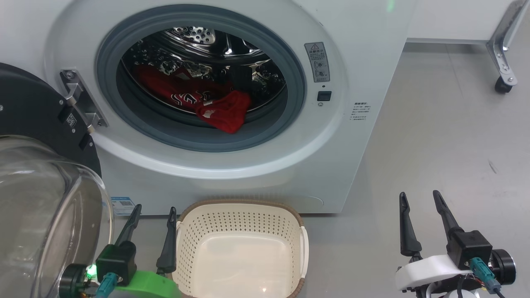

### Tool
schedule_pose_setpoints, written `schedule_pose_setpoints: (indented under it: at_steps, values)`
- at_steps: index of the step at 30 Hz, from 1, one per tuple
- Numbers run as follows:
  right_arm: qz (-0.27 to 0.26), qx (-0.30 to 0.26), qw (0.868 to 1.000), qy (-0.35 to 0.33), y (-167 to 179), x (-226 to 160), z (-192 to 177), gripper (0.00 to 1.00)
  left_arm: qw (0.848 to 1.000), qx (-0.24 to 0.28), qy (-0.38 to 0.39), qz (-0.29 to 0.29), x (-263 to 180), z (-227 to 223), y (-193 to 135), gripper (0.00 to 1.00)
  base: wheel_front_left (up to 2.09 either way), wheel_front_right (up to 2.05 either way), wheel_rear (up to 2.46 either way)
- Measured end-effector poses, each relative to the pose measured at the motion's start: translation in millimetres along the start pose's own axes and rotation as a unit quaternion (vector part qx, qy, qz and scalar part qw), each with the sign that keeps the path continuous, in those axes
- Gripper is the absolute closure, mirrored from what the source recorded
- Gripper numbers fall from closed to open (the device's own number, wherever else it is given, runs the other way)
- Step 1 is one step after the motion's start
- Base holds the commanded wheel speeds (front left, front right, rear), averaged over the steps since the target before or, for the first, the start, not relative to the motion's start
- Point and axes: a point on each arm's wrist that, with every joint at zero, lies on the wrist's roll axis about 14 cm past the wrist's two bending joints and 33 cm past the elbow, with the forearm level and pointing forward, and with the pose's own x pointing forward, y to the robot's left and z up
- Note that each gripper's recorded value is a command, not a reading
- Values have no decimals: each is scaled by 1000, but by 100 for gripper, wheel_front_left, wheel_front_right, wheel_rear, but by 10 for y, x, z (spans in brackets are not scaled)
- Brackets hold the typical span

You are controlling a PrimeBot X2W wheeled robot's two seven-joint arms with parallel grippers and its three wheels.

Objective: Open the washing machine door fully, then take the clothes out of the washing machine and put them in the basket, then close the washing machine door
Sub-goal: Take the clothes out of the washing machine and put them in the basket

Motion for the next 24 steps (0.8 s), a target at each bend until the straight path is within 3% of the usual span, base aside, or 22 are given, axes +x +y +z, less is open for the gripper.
schedule_pose_setpoints:
  at_steps: [16,24]
  values:
    - [2,-1,1000,11,9,28,-76,0,1000,-2,13,3,45,-83,9,0,0,0,0]
    - [1,-1,1000,17,4,107,-124,0,999,-5,19,-33,299,-82,-171,0,0,0,0]
